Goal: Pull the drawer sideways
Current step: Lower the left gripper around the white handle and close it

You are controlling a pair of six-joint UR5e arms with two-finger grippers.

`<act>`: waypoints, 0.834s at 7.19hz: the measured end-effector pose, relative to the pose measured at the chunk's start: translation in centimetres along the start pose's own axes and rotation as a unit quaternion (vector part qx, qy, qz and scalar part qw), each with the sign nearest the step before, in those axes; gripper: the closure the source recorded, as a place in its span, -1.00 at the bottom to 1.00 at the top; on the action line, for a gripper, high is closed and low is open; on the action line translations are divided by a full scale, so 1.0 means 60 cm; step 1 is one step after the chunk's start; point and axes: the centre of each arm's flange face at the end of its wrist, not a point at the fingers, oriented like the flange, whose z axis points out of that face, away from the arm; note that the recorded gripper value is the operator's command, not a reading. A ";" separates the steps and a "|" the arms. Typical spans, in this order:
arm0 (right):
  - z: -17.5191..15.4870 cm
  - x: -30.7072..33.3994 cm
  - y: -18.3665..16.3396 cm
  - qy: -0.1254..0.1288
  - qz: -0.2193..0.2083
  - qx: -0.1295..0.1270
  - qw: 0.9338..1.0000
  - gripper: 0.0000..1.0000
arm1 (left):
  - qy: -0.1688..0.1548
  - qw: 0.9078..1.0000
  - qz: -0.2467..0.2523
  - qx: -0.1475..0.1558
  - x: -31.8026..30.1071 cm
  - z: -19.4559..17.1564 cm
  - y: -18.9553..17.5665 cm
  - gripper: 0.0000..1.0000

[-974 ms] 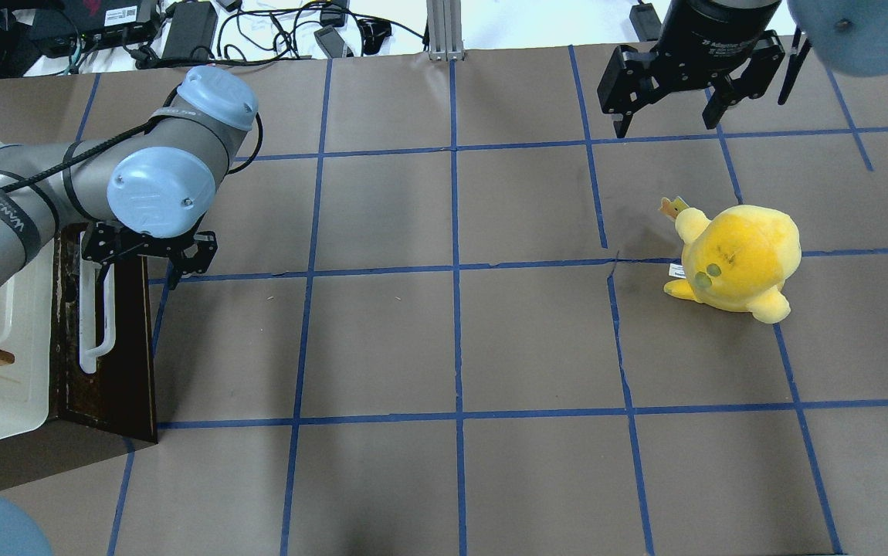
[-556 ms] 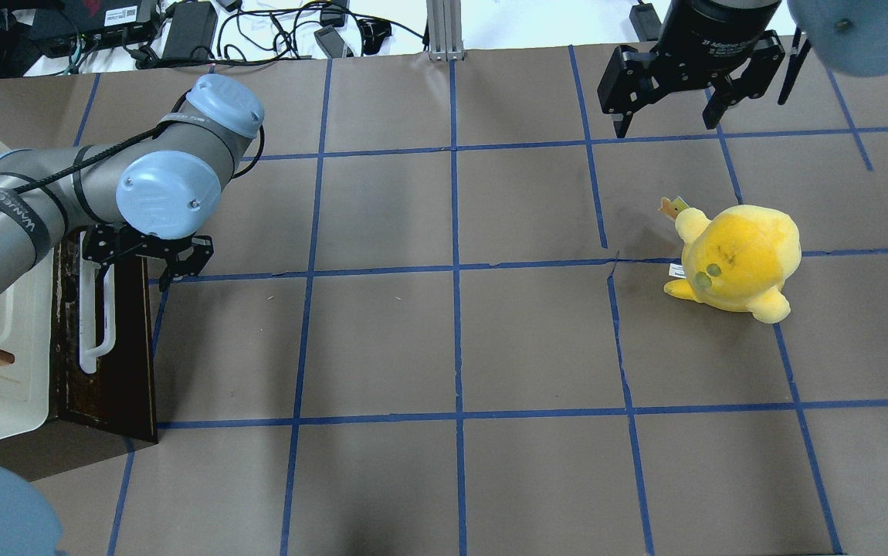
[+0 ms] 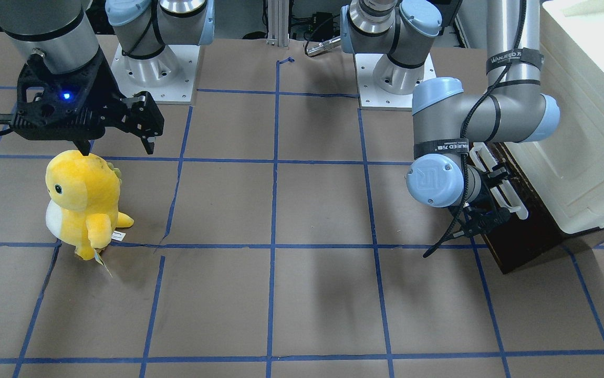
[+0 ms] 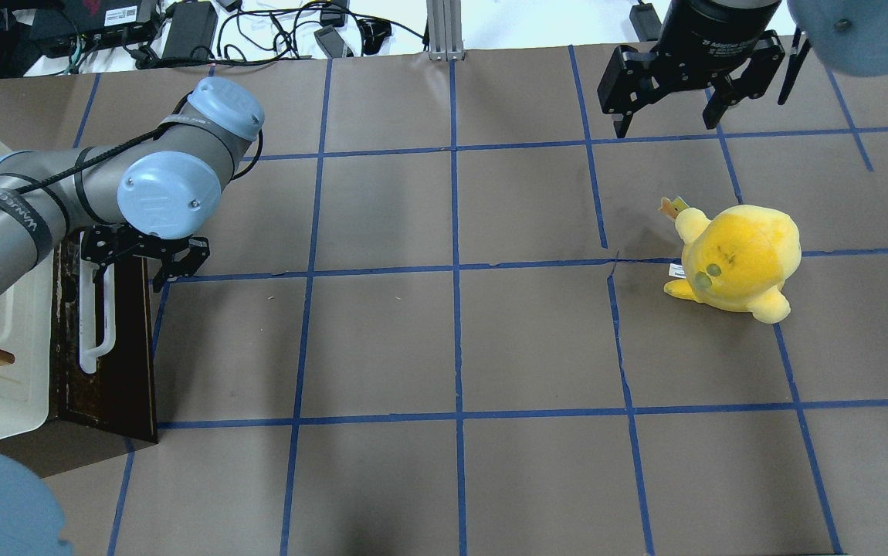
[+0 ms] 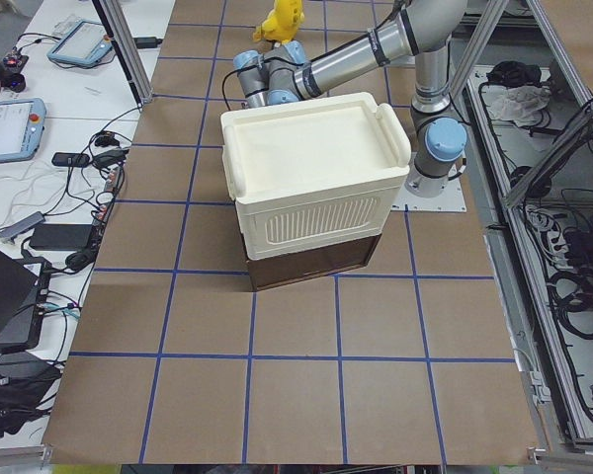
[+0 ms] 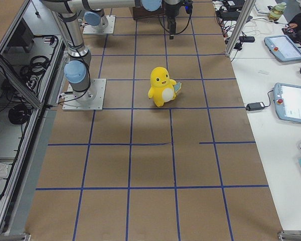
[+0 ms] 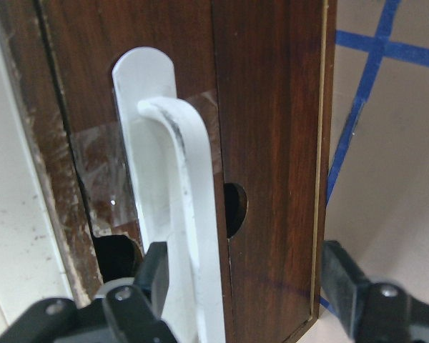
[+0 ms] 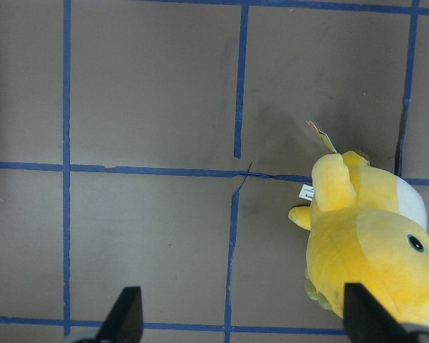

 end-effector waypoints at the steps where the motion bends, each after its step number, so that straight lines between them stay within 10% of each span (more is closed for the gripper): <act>1: 0.000 0.000 0.000 0.000 0.000 0.000 1.000 -1.00 | 0.002 1.000 -0.001 -0.004 0.000 0.004 -0.002 -0.45; 6: 0.000 0.000 0.000 0.000 0.000 0.000 1.000 -1.00 | 0.005 1.000 0.000 -0.008 0.000 0.005 -0.001 -0.24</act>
